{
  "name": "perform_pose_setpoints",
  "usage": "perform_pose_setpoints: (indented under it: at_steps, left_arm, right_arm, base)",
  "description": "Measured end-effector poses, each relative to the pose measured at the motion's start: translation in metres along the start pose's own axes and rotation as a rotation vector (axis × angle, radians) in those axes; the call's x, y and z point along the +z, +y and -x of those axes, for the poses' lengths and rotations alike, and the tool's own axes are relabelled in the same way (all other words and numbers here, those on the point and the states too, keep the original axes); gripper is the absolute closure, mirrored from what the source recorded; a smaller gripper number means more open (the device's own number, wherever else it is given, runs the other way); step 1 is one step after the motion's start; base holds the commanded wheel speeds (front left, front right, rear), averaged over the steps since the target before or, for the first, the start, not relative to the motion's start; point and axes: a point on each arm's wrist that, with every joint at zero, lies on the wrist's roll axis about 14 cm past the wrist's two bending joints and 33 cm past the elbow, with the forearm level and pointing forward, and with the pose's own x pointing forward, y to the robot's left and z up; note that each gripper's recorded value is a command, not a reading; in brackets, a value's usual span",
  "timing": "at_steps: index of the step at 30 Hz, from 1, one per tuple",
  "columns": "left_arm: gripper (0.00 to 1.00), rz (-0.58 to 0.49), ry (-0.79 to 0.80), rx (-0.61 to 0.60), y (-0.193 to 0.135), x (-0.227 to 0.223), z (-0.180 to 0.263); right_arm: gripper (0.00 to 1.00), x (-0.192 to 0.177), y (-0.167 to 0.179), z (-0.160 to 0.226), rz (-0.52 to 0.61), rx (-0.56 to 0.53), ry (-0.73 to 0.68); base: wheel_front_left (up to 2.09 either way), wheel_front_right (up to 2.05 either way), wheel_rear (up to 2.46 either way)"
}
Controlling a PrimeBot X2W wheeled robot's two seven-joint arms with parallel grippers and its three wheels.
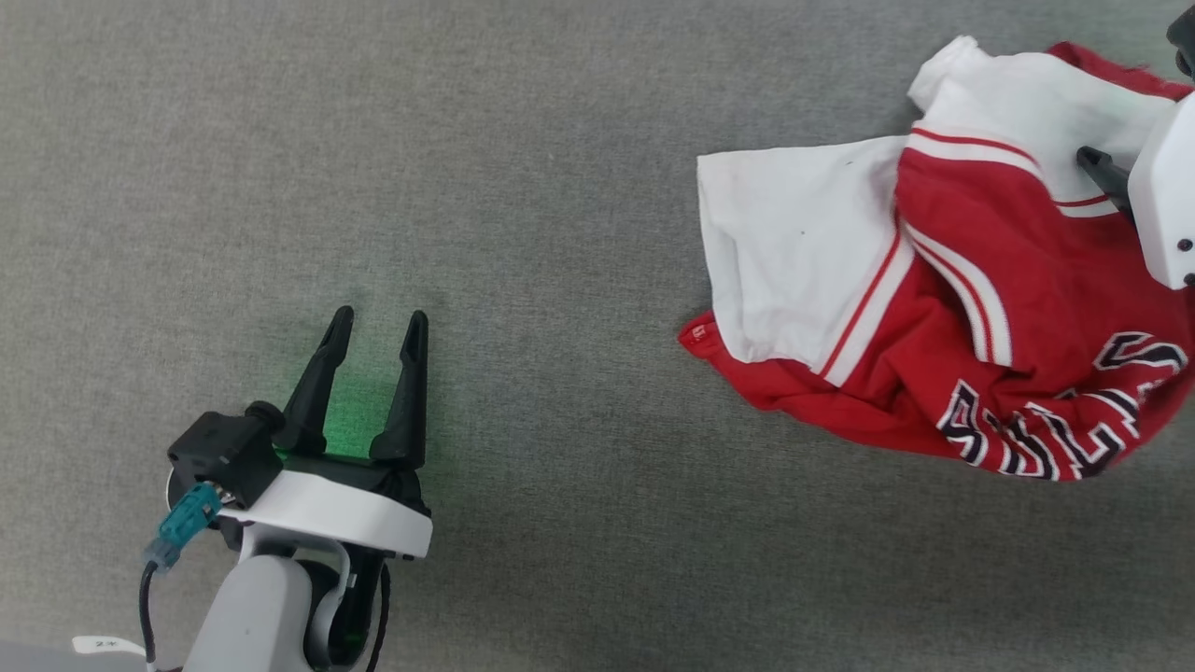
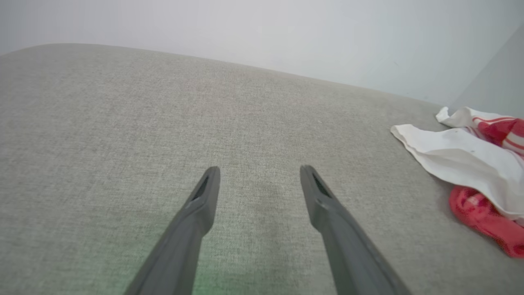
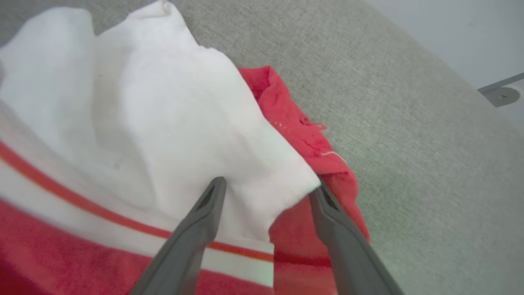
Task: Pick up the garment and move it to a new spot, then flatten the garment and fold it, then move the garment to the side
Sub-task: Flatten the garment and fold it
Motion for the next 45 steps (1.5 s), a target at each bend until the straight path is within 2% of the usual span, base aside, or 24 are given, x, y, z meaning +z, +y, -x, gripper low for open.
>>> perform_pose_setpoints:
  at_steps: [5,7,9,13,15,16,17,25,29,31,37,40,41,45]
  left_arm:
    - [0.0,0.001,0.018,0.014,0.005,-0.006,-0.002]
    - [0.0,0.001,0.024,0.011,0.004,-0.008,-0.003]
    - [0.0,0.0,0.021,0.004,0.003,-0.008,-0.006]
    - [0.0,0.0,0.015,-0.014,-0.002,-0.006,-0.01]
    - [0.0,-0.001,0.016,-0.021,-0.003,-0.006,-0.011]
    - [0.0,-0.002,0.016,-0.025,-0.004,-0.006,-0.012]
    - [0.0,-0.003,0.017,-0.03,-0.006,-0.007,-0.013]
    - [0.0,-0.011,0.022,-0.054,-0.01,-0.008,-0.017]
    - [0.0,-0.012,0.016,-0.071,-0.014,-0.007,-0.021]
    - [0.0,-0.015,0.014,-0.082,-0.016,-0.006,-0.024]
    - [0.0,-0.025,0.01,-0.125,-0.026,-0.005,-0.032]
    - [0.0,-0.021,0.011,-0.15,-0.034,-0.007,-0.036]
    - [0.0,-0.021,0.012,-0.165,-0.038,-0.008,-0.038]
    - [0.0,-0.029,0.021,-0.188,-0.043,-0.012,-0.042]
  right_arm:
    - [0.01,-0.002,0.007,-0.012,-0.002,0.04,0.029]
    - [0.51,-0.002,0.005,-0.011,0.006,0.034,0.027]
    - [0.57,-0.004,0.003,-0.01,0.005,0.032,0.029]
    - [0.6,-0.006,0.0,-0.005,0.006,0.027,0.032]
    - [0.79,-0.006,0.001,-0.003,0.013,0.028,0.027]
    - [0.98,-0.005,0.002,-0.002,0.012,0.032,0.016]
    - [1.0,-0.004,0.003,-0.002,0.011,0.032,0.012]
    - [1.0,0.003,-0.011,0.008,-0.026,-0.004,-0.044]
    - [1.0,0.011,-0.046,0.026,-0.112,-0.09,-0.136]
    - [1.0,0.004,-0.065,0.036,-0.159,-0.139,-0.161]
    - [1.0,-0.043,-0.112,0.072,-0.342,-0.282,-0.217]
    - [1.0,-0.085,-0.129,0.091,-0.434,-0.365,-0.2]
    - [1.0,-0.113,-0.136,0.102,-0.487,-0.415,-0.182]
    - [1.0,-0.16,-0.148,0.123,-0.581,-0.524,-0.164]
  base:
    - [0.0,0.0,0.0]
    - [0.0,0.0,0.0]
    - [0.0,0.0,0.0]
    - [0.0,0.0,0.0]
    - [0.0,0.0,0.0]
    - [0.0,0.0,0.0]
    - [0.0,0.0,0.0]
    - [0.0,0.0,0.0]
    - [0.0,0.0,0.0]
    - [0.0,0.0,0.0]
    - [0.0,0.0,0.0]
    - [0.0,0.0,0.0]
    - [0.0,0.0,0.0]
    - [0.0,0.0,0.0]
